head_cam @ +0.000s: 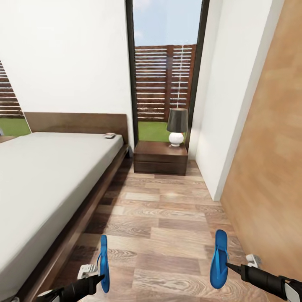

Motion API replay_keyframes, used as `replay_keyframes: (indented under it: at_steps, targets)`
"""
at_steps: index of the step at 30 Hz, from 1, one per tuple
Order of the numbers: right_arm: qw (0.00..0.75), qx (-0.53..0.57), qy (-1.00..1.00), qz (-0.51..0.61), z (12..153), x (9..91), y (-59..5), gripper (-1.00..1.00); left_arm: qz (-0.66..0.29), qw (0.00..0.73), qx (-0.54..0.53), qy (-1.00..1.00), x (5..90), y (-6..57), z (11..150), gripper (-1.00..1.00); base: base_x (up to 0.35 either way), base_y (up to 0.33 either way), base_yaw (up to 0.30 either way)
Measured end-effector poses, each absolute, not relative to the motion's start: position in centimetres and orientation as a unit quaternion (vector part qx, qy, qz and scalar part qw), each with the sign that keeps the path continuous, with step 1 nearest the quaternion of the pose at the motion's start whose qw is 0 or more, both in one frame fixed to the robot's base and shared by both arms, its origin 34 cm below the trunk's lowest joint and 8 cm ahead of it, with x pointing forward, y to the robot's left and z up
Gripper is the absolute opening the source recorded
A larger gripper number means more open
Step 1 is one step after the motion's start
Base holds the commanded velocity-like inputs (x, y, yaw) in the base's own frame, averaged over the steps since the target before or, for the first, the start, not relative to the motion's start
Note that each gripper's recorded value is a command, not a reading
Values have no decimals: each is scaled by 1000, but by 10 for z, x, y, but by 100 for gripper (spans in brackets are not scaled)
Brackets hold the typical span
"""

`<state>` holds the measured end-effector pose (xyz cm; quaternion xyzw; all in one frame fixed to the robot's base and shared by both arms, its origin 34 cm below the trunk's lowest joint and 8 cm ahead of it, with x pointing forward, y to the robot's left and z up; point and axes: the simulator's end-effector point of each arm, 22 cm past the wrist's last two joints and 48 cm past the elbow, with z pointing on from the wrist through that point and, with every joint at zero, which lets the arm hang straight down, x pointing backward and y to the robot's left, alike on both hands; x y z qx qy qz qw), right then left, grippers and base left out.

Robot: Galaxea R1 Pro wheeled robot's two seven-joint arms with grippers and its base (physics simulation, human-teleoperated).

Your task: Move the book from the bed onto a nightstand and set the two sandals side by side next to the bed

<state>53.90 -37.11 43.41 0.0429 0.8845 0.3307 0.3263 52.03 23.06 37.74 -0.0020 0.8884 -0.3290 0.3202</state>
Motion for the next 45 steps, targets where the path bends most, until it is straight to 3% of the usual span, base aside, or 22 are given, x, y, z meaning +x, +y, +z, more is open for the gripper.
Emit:
replay_keyframes:
  at_steps: [45]
  targets:
    - [325,42,883,337,433,540,-362,-100,-329,320,-2,888,520,230,377,-100,320,-71,0]
